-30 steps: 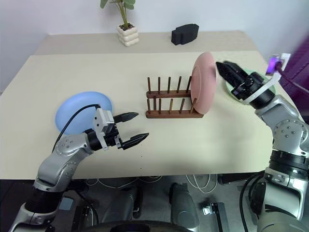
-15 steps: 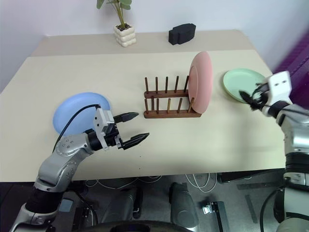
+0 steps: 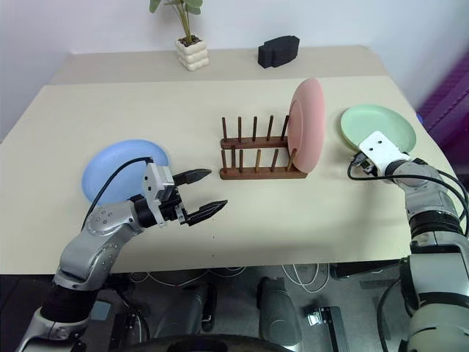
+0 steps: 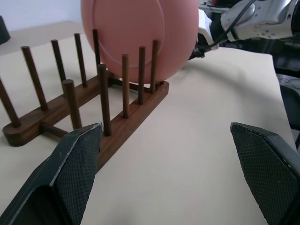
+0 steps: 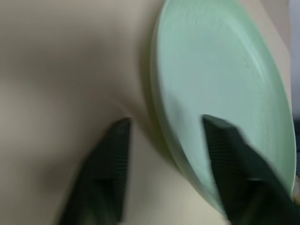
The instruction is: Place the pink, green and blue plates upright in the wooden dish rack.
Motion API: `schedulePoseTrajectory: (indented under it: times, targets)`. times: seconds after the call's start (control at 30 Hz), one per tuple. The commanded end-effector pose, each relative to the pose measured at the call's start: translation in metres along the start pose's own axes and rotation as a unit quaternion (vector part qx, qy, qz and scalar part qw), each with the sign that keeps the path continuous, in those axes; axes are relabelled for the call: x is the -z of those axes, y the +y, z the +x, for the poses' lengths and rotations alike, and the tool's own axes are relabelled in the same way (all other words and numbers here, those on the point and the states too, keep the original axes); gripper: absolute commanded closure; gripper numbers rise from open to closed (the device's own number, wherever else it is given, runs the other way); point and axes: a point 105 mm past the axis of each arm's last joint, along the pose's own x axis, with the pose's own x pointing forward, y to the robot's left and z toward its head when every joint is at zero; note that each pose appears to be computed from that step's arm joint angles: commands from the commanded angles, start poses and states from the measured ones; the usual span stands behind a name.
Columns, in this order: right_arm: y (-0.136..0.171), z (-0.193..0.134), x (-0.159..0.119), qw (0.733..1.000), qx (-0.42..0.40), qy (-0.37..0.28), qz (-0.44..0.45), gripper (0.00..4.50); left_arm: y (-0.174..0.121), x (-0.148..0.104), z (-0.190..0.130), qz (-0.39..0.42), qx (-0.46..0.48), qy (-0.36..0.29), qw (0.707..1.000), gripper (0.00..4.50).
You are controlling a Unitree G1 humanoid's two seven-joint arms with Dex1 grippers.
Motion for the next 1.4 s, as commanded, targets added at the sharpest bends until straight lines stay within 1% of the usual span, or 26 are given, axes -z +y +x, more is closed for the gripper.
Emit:
schedulePoseTrajectory:
  times: [0.03,0.07,0.27,0.33,0.4,0.47,0.53,0.6,0.7,0.8,0.87,0.93,1.03,1.1,1.2,1.27,1.33,1.4]
  targets:
    - [-0.005,0.001,-0.002,1.000,0.012,-0.004,-0.010,4.11,-0.003,-0.009,-0.001,0.018,-0.001,-0.015,1.000,0.00]
    - [-0.004,0.001,-0.002,1.000,0.013,-0.004,-0.011,4.45,-0.002,-0.009,-0.001,0.017,-0.002,-0.015,1.000,0.00]
    - [-0.010,-0.001,-0.005,0.999,0.037,-0.017,-0.036,4.45,-0.003,-0.008,-0.002,0.016,-0.002,-0.014,1.000,0.00]
    - [-0.017,-0.004,-0.010,0.996,0.055,-0.029,-0.057,4.45,-0.003,-0.008,-0.002,0.017,-0.002,-0.014,1.000,0.00]
    - [-0.031,-0.010,-0.022,0.992,0.088,-0.054,-0.075,4.45,-0.004,-0.008,-0.002,0.016,-0.001,-0.014,1.000,0.00]
    - [-0.052,-0.020,-0.042,0.982,0.140,-0.090,-0.090,4.45,-0.004,-0.008,-0.002,0.015,0.000,-0.014,1.000,0.00]
    - [-0.072,-0.035,-0.067,0.968,0.188,-0.139,-0.092,4.45,-0.004,-0.008,-0.002,0.014,0.000,-0.014,1.000,0.00]
    - [-0.088,-0.052,-0.098,0.951,0.220,-0.203,-0.077,4.45,-0.004,-0.007,-0.002,0.015,0.000,-0.014,1.000,0.00]
    - [-0.100,-0.078,-0.143,0.924,0.239,-0.289,-0.075,4.45,-0.003,-0.008,-0.001,0.016,-0.001,-0.015,1.000,0.00]
    - [-0.102,-0.099,-0.178,0.903,0.229,-0.356,-0.070,4.45,-0.002,-0.008,0.000,0.017,-0.001,-0.017,1.000,0.00]
    - [-0.096,-0.117,-0.207,0.885,0.196,-0.420,-0.052,4.45,-0.002,-0.008,0.001,0.017,-0.001,-0.018,1.000,0.00]
    - [-0.088,-0.133,-0.230,0.866,0.160,-0.472,-0.034,4.45,-0.003,-0.008,0.001,0.018,-0.001,-0.018,1.000,0.00]
    - [-0.067,-0.153,-0.259,0.838,0.064,-0.541,0.020,4.45,-0.003,-0.009,0.002,0.018,-0.002,-0.020,1.000,0.00]
    - [-0.047,-0.164,-0.271,0.818,-0.016,-0.572,0.060,4.45,-0.003,-0.009,0.002,0.018,-0.003,-0.021,1.000,0.00]
    - [-0.020,-0.178,-0.281,0.786,-0.119,-0.596,0.107,4.45,-0.003,-0.009,0.002,0.018,-0.005,-0.021,1.000,0.00]
    - [-0.002,-0.186,-0.284,0.764,-0.185,-0.601,0.143,4.45,-0.003,-0.009,0.002,0.018,-0.006,-0.022,1.000,0.00]
    - [0.014,-0.190,-0.286,0.739,-0.250,-0.594,0.196,4.45,-0.003,-0.010,0.002,0.018,-0.008,-0.022,1.000,0.00]
    - [0.028,-0.187,-0.282,0.726,-0.293,-0.575,0.236,4.45,-0.003,-0.010,0.002,0.018,-0.009,-0.022,1.000,0.00]
